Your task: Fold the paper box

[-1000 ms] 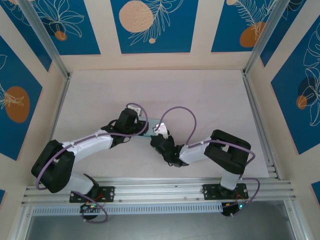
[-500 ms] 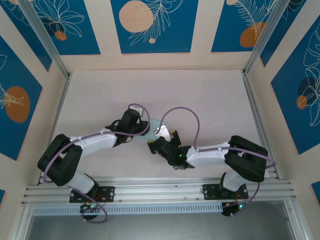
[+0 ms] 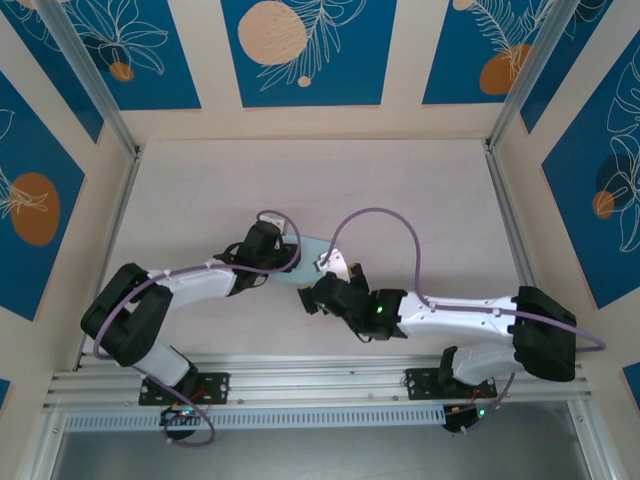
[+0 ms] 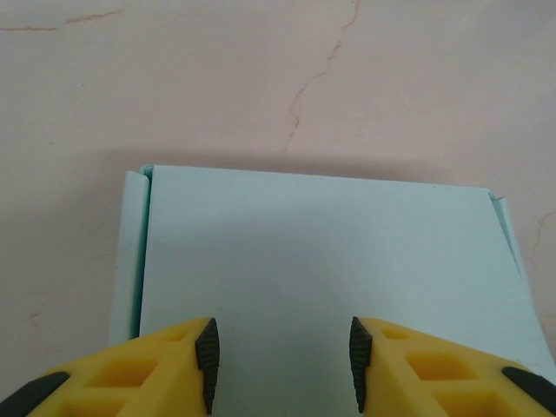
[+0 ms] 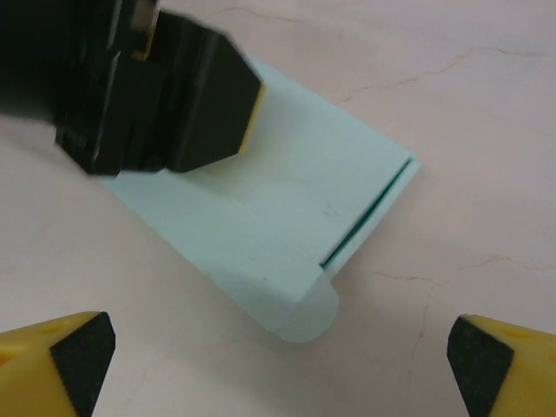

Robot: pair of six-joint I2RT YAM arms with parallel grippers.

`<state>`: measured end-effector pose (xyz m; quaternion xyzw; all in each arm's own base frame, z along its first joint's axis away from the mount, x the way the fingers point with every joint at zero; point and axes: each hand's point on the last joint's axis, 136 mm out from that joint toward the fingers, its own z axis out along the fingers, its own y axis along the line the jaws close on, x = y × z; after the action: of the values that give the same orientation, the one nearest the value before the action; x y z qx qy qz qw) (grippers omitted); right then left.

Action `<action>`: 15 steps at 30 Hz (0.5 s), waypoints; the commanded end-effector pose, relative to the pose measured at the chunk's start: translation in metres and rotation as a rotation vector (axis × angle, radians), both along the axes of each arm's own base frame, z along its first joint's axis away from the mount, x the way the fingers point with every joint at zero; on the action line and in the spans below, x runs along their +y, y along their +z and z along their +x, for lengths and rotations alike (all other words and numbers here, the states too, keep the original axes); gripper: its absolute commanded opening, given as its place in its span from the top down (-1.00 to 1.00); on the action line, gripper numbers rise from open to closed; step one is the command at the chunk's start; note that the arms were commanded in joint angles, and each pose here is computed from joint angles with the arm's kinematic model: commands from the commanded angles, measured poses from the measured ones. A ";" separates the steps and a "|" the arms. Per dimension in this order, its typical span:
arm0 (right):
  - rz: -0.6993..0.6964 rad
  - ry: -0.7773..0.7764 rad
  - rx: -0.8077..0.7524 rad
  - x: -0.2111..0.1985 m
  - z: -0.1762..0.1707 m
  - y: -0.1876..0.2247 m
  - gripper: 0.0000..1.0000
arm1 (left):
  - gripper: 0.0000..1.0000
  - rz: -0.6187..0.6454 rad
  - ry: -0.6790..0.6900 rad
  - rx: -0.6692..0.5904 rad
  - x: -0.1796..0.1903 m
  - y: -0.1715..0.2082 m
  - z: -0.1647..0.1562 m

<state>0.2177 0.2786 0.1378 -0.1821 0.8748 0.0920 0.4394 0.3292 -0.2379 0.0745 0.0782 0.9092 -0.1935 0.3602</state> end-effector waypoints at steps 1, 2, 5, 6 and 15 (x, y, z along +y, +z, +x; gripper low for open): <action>0.062 -0.077 0.121 -0.014 0.004 0.005 -0.76 | 0.09 0.025 0.018 0.052 0.005 -0.023 -0.010; 0.078 -0.091 0.146 -0.016 0.008 0.005 -0.60 | 0.09 0.026 0.020 0.054 0.006 -0.024 -0.010; 0.139 -0.135 0.272 -0.021 0.020 -0.005 -0.29 | 0.09 0.032 0.028 0.053 0.008 -0.027 -0.010; 0.156 -0.143 0.311 -0.021 0.025 -0.010 -0.29 | 0.09 0.031 0.032 0.053 0.008 -0.028 -0.010; 0.197 -0.158 0.463 -0.013 0.059 -0.040 -0.36 | 0.09 0.015 0.041 0.052 0.006 -0.026 -0.007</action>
<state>0.2744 0.2532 0.0971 -0.0498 0.9482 0.1394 0.2811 0.3319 -0.2382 0.0697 0.0636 0.9059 -0.1994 0.3681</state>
